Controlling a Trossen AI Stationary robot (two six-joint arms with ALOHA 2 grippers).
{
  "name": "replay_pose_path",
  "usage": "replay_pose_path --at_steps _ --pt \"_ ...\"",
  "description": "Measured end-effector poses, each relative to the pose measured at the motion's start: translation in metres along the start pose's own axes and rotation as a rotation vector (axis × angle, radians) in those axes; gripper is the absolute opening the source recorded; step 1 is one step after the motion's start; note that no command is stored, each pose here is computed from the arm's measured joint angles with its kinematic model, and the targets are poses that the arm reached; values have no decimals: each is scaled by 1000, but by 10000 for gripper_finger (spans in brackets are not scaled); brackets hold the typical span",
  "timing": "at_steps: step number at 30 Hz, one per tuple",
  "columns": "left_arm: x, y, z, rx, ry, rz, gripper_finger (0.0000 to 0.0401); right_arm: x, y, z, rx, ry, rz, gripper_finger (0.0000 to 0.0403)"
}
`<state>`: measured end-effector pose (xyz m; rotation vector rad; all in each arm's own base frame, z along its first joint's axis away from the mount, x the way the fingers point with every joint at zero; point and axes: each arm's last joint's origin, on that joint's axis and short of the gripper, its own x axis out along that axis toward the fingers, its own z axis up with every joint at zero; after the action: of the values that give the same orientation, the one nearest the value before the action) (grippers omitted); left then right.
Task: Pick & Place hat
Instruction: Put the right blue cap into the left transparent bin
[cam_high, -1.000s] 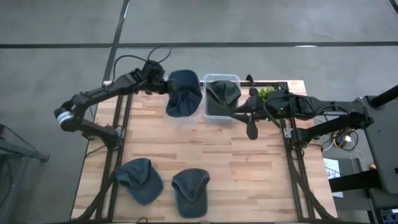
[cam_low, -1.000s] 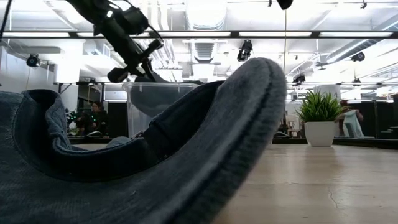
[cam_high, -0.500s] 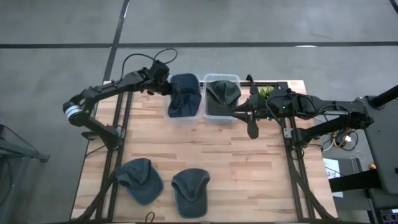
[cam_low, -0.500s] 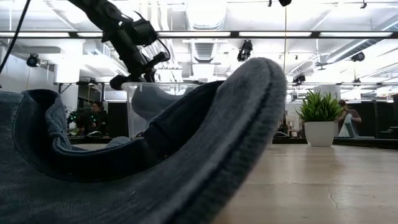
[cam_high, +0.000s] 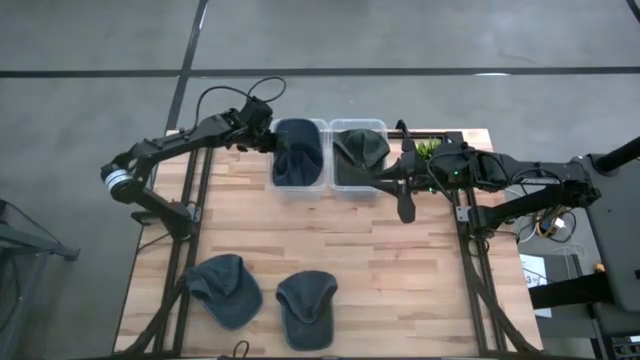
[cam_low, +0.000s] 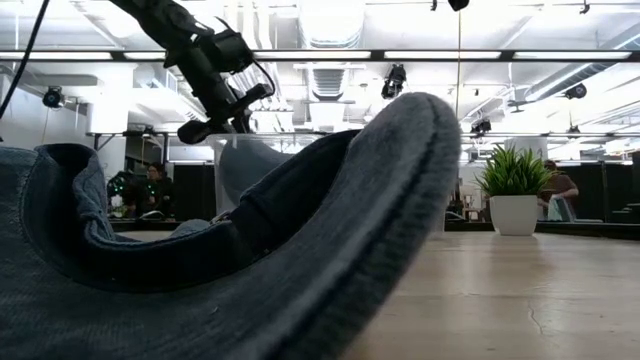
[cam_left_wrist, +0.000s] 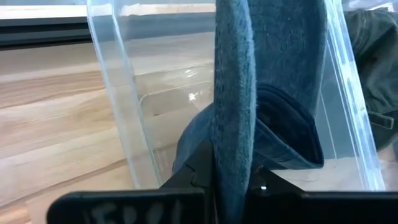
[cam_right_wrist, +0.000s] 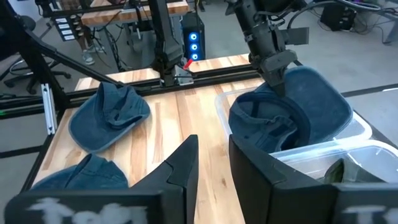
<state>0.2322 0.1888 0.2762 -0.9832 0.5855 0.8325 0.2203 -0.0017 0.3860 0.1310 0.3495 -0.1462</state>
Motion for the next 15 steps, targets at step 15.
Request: replay_pose_path --at_steps 15 --pt "1 1 0 21 -16 16 22 0 0 0 0 0 0 73"
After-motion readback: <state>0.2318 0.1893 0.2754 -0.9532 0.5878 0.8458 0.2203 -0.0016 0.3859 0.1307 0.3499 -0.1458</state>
